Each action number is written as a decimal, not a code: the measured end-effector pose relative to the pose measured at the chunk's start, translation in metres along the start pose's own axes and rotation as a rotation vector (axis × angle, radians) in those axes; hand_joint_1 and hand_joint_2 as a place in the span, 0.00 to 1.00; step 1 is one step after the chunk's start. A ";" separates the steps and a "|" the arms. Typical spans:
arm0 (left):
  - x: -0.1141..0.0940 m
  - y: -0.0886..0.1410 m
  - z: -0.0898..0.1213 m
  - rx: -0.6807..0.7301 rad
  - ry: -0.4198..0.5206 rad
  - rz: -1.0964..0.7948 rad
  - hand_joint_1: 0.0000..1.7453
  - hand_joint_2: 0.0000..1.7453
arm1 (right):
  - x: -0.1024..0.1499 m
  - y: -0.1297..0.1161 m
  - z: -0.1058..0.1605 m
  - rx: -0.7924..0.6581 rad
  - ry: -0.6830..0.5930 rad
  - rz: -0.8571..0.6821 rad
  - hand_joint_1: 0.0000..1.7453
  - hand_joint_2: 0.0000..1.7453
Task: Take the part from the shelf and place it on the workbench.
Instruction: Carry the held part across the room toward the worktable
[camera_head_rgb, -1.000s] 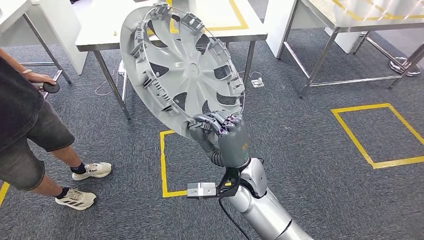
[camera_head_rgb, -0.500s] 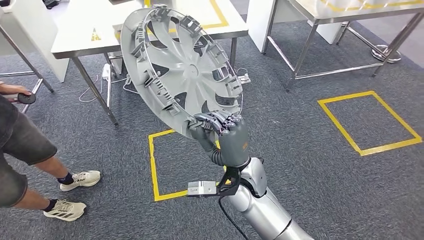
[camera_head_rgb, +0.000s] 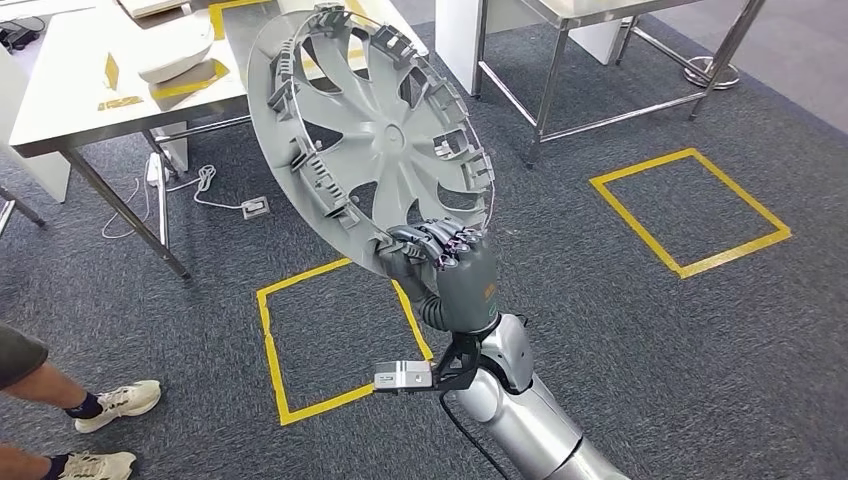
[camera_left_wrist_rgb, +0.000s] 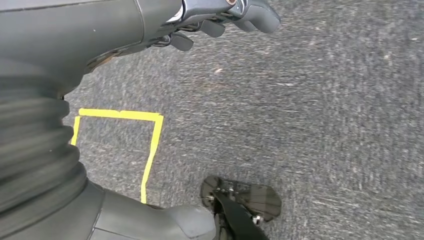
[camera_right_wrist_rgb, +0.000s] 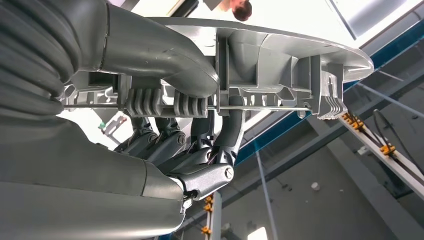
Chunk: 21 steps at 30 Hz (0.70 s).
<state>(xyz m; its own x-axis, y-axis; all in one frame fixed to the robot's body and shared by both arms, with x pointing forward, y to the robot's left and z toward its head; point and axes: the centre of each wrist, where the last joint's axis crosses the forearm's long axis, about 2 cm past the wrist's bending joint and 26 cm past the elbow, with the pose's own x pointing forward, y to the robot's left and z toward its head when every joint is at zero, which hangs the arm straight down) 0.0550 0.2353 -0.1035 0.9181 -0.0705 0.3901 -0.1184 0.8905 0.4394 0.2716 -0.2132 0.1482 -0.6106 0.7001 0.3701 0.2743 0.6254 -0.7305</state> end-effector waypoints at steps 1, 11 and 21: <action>0.001 0.000 0.000 0.002 -0.001 0.000 0.00 1.00 | 0.000 0.000 0.000 0.000 0.000 0.000 1.00 1.00; 0.001 -0.001 0.001 0.022 0.002 -0.006 0.00 1.00 | 0.000 0.001 0.002 0.005 0.002 0.000 1.00 1.00; 0.001 -0.001 0.001 0.037 -0.011 -0.007 0.00 1.00 | -0.001 0.002 0.002 0.008 0.001 0.000 1.00 1.00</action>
<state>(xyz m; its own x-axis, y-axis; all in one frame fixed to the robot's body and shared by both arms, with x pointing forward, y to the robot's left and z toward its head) 0.0556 0.2340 -0.1028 0.9149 -0.0817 0.3953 -0.1258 0.8728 0.4717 0.2708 -0.2132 0.1452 -0.6102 0.7001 0.3708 0.2682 0.6230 -0.7348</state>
